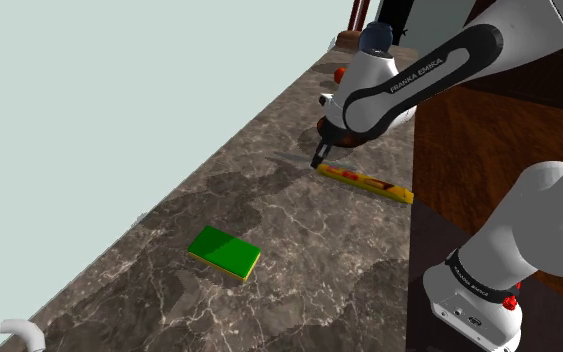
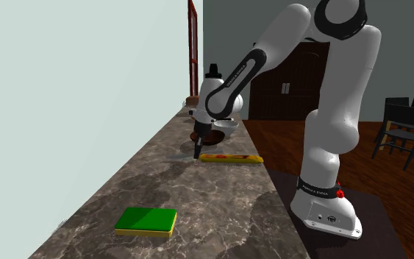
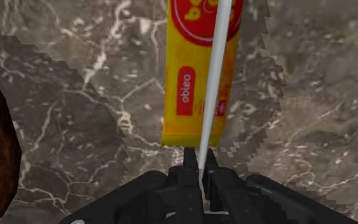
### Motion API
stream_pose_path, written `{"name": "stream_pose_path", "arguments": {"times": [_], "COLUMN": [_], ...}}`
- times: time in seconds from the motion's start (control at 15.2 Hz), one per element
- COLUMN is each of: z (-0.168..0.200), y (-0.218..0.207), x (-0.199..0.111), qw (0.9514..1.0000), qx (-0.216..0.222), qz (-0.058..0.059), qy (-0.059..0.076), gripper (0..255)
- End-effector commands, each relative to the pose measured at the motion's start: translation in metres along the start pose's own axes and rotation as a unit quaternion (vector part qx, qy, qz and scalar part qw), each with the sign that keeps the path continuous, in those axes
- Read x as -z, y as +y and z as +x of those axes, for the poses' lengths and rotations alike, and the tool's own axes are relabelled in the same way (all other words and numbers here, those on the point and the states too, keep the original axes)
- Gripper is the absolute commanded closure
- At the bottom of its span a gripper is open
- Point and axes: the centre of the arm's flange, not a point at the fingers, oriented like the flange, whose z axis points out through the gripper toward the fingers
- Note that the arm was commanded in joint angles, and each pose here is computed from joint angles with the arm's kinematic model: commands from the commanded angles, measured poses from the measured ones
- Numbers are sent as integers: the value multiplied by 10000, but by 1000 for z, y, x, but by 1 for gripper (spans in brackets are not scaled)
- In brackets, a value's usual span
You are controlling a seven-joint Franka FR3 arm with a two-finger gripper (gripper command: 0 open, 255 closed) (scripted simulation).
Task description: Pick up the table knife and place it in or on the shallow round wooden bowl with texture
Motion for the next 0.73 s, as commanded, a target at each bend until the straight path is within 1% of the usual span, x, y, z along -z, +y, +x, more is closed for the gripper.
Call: {"name": "stream_pose_path", "arguments": {"times": [0.0,0.66], "z": [2,13], "y": [0,0], "x": [9,61], "qw": [10000,10000], "qx": [0,0], "qz": [0,0], "qy": [-1,-1], "gripper": [255,255]}}
